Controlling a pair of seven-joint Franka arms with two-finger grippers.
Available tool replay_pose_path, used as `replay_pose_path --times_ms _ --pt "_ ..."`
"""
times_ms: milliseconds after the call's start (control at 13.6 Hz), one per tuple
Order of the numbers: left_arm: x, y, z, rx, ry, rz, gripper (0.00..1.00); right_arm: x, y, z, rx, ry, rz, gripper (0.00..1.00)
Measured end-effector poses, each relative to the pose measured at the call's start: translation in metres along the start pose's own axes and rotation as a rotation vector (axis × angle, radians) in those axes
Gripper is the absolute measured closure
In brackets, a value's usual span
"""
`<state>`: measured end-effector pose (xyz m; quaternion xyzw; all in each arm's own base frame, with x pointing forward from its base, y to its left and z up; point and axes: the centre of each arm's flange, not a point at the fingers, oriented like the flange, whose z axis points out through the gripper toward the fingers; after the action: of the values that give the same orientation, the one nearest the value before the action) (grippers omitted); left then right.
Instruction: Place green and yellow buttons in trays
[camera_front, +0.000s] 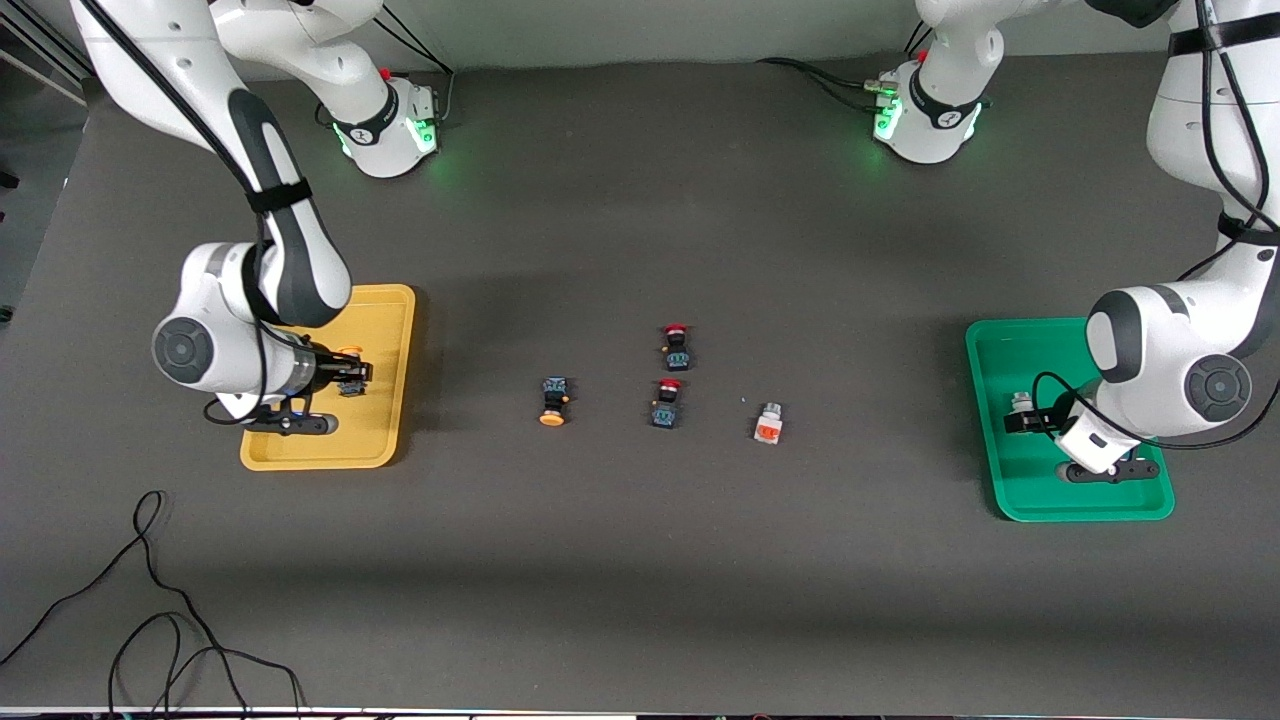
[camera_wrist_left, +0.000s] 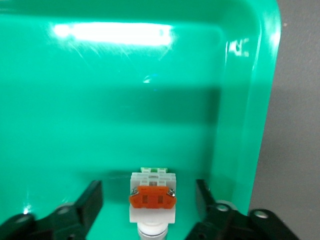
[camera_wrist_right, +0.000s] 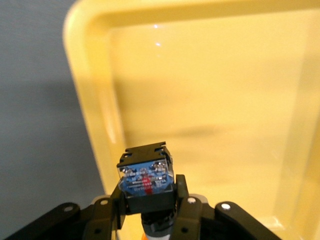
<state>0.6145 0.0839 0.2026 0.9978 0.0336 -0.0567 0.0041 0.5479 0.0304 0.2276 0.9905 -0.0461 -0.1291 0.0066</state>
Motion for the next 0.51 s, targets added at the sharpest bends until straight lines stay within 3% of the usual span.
replay_pose_path --times_ms 73,220,441,514 --pt "0.002 -0.003 -0.009 0.001 0.005 -0.004 0.01 0.002 0.001 0.01 -0.008 -0.005 0.003 0.59" --pt "0.002 -0.016 -0.056 0.005 -0.01 -0.023 0.01 0.005 0.002 0.03 -0.007 -0.021 0.022 0.59" --pt "-0.018 -0.025 -0.189 0.016 -0.056 -0.039 0.01 0.008 0.003 0.045 -0.01 -0.036 0.034 0.59" --pt "-0.03 -0.023 -0.232 0.02 -0.051 -0.035 0.01 0.009 0.002 0.044 -0.008 -0.035 0.036 0.52"
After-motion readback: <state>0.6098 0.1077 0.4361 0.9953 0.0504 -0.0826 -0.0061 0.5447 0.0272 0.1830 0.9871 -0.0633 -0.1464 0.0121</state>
